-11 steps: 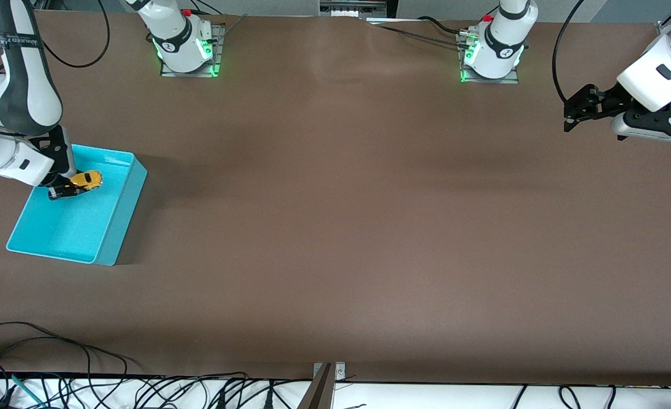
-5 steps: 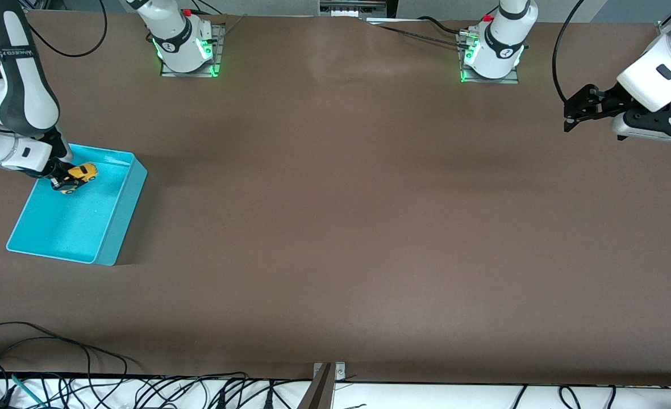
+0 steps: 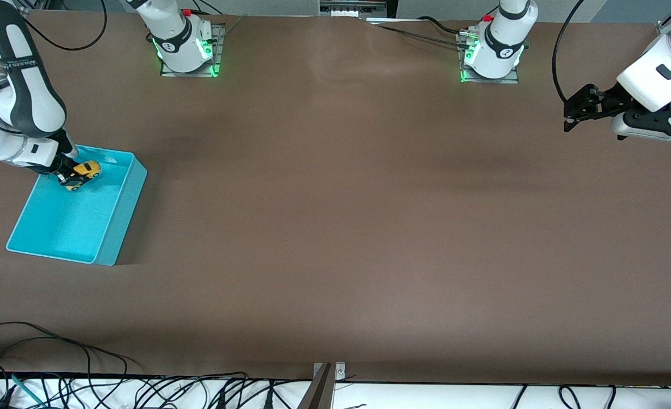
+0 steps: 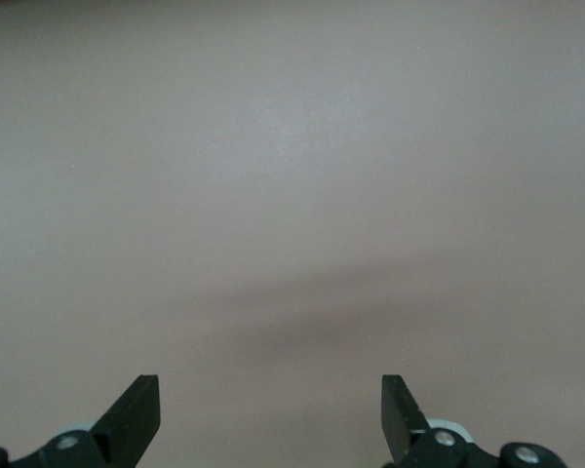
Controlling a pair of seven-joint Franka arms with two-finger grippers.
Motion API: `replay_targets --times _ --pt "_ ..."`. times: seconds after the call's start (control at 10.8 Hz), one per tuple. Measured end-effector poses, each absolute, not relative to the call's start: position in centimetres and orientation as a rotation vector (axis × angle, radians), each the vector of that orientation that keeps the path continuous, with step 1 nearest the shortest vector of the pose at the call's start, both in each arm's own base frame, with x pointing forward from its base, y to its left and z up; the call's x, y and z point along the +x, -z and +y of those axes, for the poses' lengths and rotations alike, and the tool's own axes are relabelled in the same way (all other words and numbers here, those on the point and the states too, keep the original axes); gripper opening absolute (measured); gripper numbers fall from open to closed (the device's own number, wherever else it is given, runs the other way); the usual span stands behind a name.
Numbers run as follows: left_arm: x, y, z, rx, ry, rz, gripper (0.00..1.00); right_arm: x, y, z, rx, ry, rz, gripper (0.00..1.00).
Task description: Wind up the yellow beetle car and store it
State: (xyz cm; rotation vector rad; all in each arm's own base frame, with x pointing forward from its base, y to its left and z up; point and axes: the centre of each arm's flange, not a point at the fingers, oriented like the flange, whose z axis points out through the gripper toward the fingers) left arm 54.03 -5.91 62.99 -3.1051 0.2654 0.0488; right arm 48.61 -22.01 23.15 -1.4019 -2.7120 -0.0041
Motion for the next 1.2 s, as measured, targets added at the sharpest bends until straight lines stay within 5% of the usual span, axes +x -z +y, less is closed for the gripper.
replay_targets --times 0.37,0.55,0.83,1.01,1.2 --pt "54.0 -63.0 -5.9 -3.105 -0.05 0.265 1.0 48.4 -21.4 -22.7 -1.427 0.01 -2.709 0.47" --pt "54.0 -63.0 -5.9 -3.105 -0.05 0.265 1.0 48.1 -20.7 -23.2 -1.44 0.012 -2.695 0.66" --pt "54.0 -63.0 -5.9 -3.105 -0.05 0.265 1.0 48.0 -20.2 -23.2 -1.445 0.02 -2.685 0.72" --pt "54.0 -63.0 -5.9 -3.105 -0.05 0.265 1.0 48.7 -20.5 -22.0 -1.465 0.075 -2.672 0.98" --pt "54.0 -63.0 -5.9 -3.105 -0.05 0.265 1.0 50.3 -22.2 -20.2 -1.494 0.124 -2.668 1.0"
